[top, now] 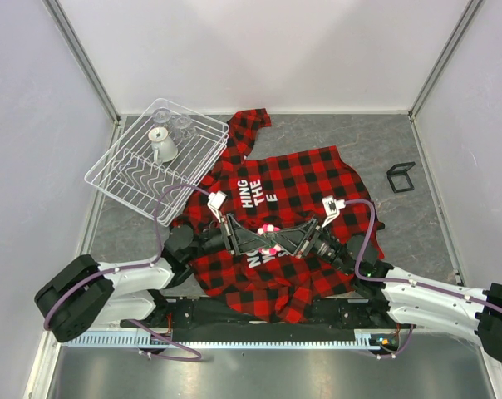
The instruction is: Remove the brooch from the garment
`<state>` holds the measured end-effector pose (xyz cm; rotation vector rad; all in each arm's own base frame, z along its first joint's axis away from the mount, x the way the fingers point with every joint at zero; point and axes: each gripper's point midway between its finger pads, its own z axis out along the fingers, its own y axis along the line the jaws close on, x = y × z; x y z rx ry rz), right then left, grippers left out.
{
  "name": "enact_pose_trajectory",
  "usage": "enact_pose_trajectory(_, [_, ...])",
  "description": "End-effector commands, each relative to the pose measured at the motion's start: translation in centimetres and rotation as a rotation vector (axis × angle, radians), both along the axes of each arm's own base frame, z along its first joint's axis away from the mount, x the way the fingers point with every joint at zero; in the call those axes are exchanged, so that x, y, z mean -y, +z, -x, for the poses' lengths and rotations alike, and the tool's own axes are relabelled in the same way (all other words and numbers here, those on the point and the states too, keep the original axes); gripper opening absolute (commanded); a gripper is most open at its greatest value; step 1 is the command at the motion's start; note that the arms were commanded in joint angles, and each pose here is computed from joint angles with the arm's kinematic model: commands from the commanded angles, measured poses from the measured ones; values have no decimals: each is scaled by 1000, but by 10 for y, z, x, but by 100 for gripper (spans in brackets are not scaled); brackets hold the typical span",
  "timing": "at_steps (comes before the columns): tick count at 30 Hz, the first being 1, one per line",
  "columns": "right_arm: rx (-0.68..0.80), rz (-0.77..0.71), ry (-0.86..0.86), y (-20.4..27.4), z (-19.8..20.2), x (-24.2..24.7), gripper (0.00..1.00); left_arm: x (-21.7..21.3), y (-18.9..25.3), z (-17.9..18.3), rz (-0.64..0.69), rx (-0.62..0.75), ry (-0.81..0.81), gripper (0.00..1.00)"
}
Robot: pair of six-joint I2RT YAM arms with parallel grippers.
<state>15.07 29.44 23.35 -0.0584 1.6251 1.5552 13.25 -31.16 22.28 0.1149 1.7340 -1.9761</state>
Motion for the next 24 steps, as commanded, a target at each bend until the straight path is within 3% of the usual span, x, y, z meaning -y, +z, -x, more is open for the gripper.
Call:
enact_pose_trajectory(1, [32, 35, 55, 4, 7, -8, 0, 7, 20, 11, -4, 124, -73, 24])
enact_pose_trajectory(17, [66, 66, 92, 5, 13, -12, 0, 9, 12, 8, -136, 180, -101, 23])
enact_pose_trajectory(24, [67, 65, 60, 7, 9, -7, 0, 4, 13, 11, -143, 192, -90, 38])
